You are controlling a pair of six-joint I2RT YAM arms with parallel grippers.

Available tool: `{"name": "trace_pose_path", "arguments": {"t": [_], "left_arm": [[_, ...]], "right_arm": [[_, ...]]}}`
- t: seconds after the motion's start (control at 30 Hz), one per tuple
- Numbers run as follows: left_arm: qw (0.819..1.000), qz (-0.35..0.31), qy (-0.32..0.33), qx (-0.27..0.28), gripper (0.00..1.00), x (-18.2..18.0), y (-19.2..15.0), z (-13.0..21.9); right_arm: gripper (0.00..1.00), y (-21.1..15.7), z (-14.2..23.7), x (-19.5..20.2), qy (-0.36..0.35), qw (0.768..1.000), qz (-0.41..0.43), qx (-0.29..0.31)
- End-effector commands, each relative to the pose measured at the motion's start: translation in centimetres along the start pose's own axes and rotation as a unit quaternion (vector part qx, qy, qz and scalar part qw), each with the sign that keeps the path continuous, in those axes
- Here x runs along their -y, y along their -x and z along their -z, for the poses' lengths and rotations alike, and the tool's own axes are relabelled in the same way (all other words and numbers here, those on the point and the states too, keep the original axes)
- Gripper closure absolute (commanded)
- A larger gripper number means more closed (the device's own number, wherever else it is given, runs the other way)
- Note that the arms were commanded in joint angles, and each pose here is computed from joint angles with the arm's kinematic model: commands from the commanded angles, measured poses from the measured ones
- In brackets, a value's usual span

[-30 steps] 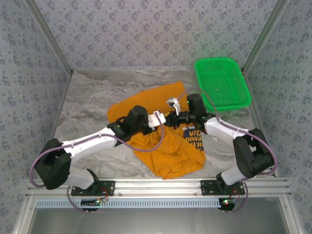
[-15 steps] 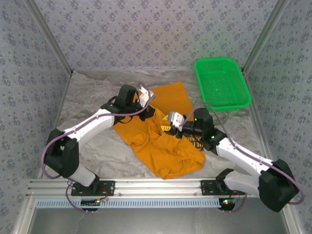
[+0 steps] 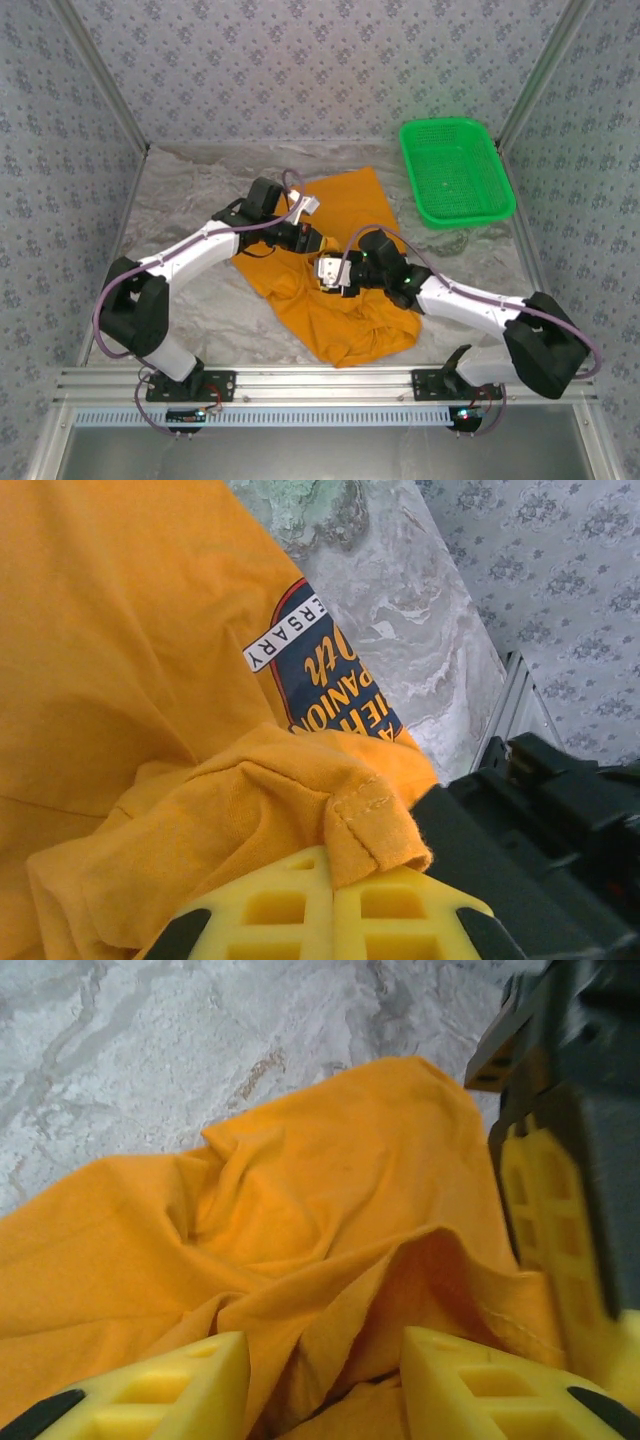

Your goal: Fold the inside-out t-shirt

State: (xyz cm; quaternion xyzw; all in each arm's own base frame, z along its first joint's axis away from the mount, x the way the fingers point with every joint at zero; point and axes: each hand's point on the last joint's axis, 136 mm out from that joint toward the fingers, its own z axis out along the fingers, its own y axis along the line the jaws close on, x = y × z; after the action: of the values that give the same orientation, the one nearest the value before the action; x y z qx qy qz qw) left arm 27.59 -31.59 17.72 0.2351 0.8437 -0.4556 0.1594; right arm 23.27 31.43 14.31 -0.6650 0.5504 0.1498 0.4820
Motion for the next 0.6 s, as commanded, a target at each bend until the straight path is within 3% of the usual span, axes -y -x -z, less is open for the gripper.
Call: {"name": "trace_pose_path", "arguments": {"t": [0.0, 0.13, 0.3, 0.43, 0.53, 0.57], "left_arm": [[1.0, 0.004, -0.023, 0.013, 0.98, 1.7, 0.4, 1.2], [0.999, -0.003, -0.036, 0.03, 0.97, 2.7, 1.0, 1.8], [0.998, 0.003, -0.036, 0.047, 0.96, 2.5, 2.2, 2.6], [0.997, 0.02, -0.004, 0.07, 0.97, 0.1, 2.9, 3.4], [0.995, 0.029, 0.044, 0.08, 0.96, -2.3, 2.9, 3.7], [0.995, 0.03, 0.058, 0.08, 0.97, -2.9, 2.8, 3.7]], "right_arm": [[0.55, 0.8, -0.9, 1.9, -0.019, 1.0, -0.002, 0.006], [0.56, -0.3, -2.7, 0.8, 0.019, 1.0, -0.017, 0.0], [0.81, 0.1, -2.9, -1.5, 0.066, 0.998, -0.001, 0.004], [0.83, 0.5, -0.7, -3.2, 0.122, 0.991, 0.041, -0.036], [1.0, 0.5, 0.9, -3.4, 0.147, 0.985, 0.066, -0.068], [1.0, 1.0, 1.3, -3.5, 0.154, 0.982, 0.086, -0.067]]}}
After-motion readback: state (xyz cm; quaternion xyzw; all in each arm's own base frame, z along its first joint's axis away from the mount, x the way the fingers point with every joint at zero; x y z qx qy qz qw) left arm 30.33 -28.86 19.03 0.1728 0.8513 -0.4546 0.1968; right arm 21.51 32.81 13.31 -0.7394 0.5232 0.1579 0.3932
